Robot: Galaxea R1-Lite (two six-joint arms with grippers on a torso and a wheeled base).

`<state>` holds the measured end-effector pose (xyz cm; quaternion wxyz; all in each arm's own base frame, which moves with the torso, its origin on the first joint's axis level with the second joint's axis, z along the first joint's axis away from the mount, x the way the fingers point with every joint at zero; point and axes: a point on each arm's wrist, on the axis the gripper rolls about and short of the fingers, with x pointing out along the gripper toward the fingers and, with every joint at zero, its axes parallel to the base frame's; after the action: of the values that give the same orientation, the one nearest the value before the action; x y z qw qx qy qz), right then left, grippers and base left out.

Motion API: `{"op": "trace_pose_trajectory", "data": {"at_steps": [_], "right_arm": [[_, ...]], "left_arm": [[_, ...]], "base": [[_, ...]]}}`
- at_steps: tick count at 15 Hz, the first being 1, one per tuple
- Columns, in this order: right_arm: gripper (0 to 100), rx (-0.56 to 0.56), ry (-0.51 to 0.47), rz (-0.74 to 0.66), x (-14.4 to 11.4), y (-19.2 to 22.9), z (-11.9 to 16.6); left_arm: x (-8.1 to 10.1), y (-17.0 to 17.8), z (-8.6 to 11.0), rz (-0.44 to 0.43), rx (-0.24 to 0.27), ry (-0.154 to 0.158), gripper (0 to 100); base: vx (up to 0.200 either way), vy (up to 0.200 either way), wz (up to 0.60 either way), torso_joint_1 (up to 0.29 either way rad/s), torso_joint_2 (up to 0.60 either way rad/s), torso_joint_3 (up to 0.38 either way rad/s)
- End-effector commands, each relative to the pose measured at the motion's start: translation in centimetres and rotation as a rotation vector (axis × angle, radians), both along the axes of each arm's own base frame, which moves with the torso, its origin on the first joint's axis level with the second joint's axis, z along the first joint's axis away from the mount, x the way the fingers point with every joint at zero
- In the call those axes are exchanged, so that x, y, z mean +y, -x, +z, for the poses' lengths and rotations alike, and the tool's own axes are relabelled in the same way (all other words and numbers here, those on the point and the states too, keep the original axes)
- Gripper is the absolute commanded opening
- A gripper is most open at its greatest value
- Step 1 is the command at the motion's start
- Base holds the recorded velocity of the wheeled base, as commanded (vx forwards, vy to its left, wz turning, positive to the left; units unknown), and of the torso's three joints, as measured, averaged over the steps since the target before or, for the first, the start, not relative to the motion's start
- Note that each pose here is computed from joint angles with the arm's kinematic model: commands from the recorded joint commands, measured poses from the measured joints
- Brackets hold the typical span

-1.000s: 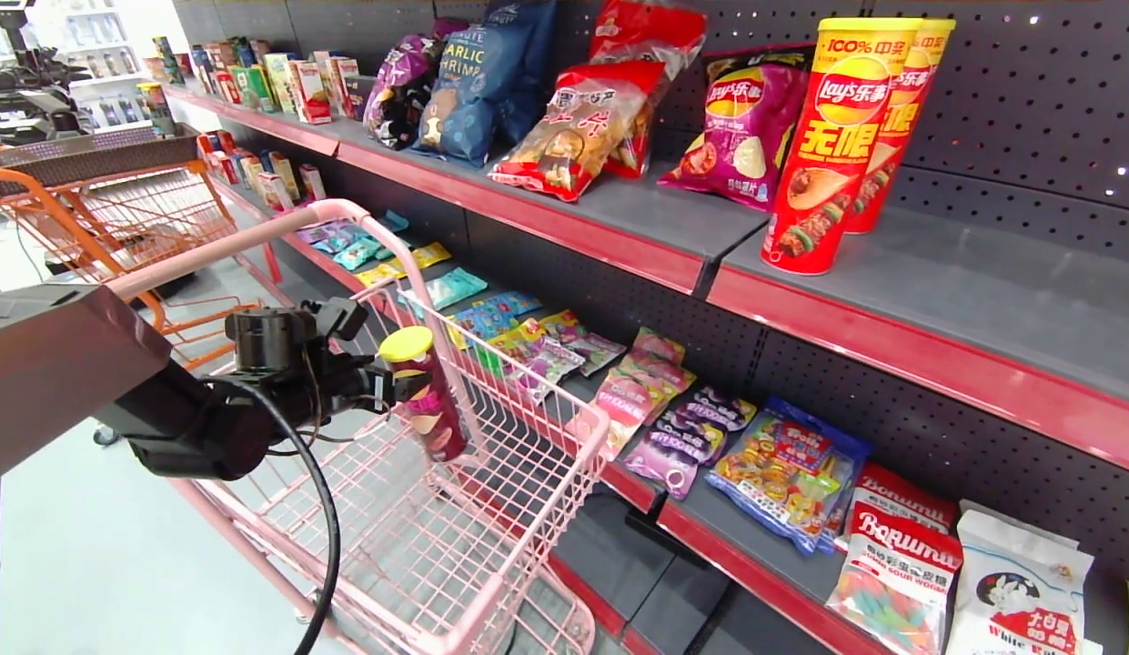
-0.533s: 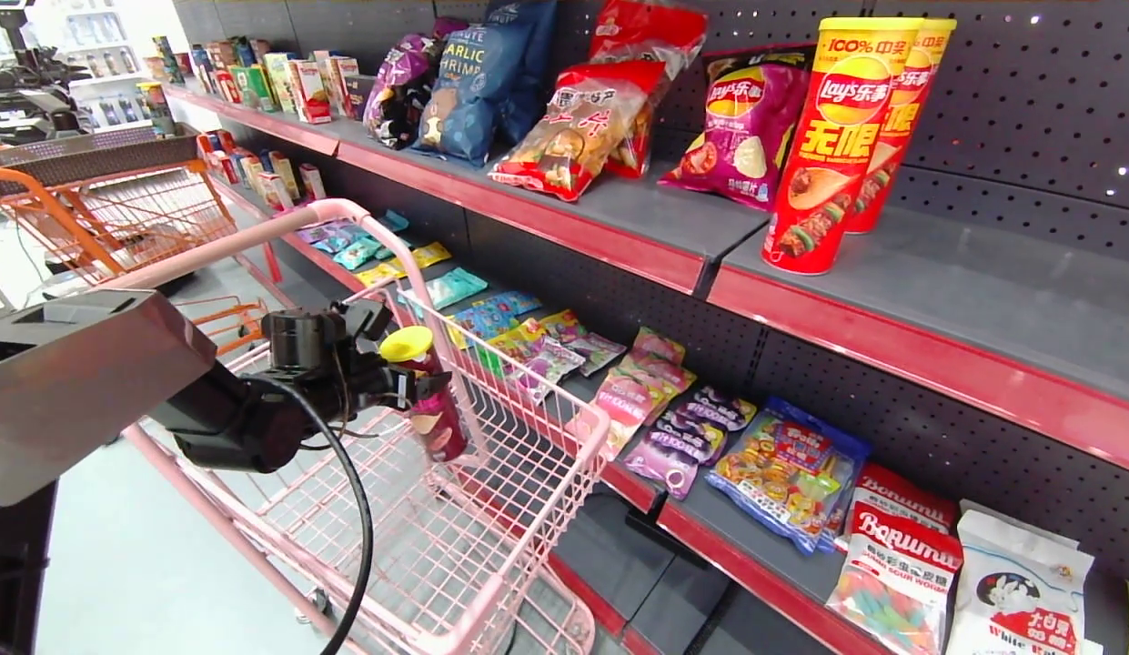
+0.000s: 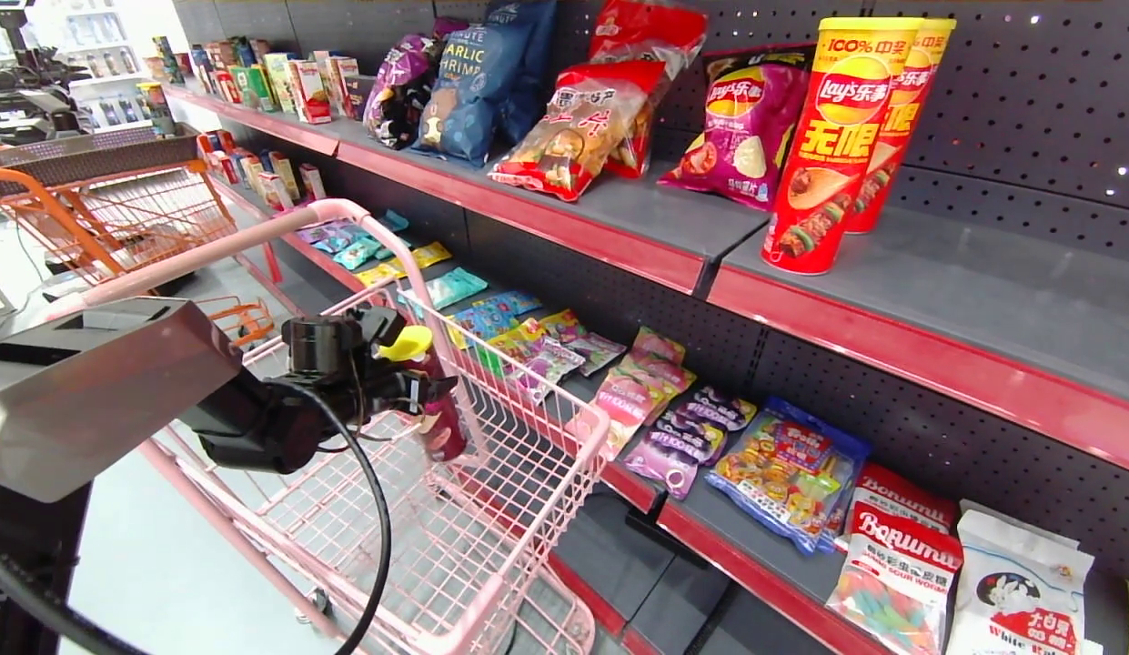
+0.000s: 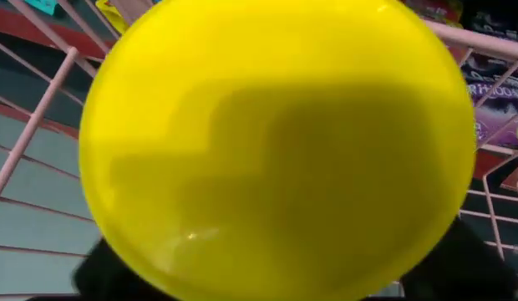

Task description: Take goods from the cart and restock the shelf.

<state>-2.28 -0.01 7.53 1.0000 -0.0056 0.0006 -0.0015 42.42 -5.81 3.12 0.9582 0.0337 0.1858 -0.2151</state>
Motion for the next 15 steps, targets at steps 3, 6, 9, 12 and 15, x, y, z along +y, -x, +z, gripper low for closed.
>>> {"op": "trace_pose_trajectory", "data": {"at_steps": [3,6,9,12,15], "right_arm": [[100,0.0,-0.001,0.005,0.0,0.0,0.0],[100,0.0,-0.001,0.005,0.0,0.0,0.0],[100,0.0,-0.001,0.005,0.0,0.0,0.0],[100,0.0,-0.001,0.005,0.0,0.0,0.0],[100,0.0,-0.001,0.003,0.0,0.0,0.0]], "left_arm": [[0.0,-0.2,0.2,0.004,-0.009,0.008,0],[0.3,0.3,2.9,0.035,-0.05,0.041,0],[2.3,3.0,10.0,0.088,-0.158,0.074,0],[4.0,7.2,15.0,0.125,-0.194,0.076,0],[6.0,17.0,20.7,0.179,-0.319,0.079,0]], "base": [[0.0,0.0,0.0,0.0,0.0,0.0],[0.0,0.0,0.0,0.0,0.0,0.0],[0.0,0.0,0.0,0.0,0.0,0.0],[0.0,0.0,0.0,0.0,0.0,0.0],[0.0,0.0,0.0,0.0,0.0,0.0]]}}
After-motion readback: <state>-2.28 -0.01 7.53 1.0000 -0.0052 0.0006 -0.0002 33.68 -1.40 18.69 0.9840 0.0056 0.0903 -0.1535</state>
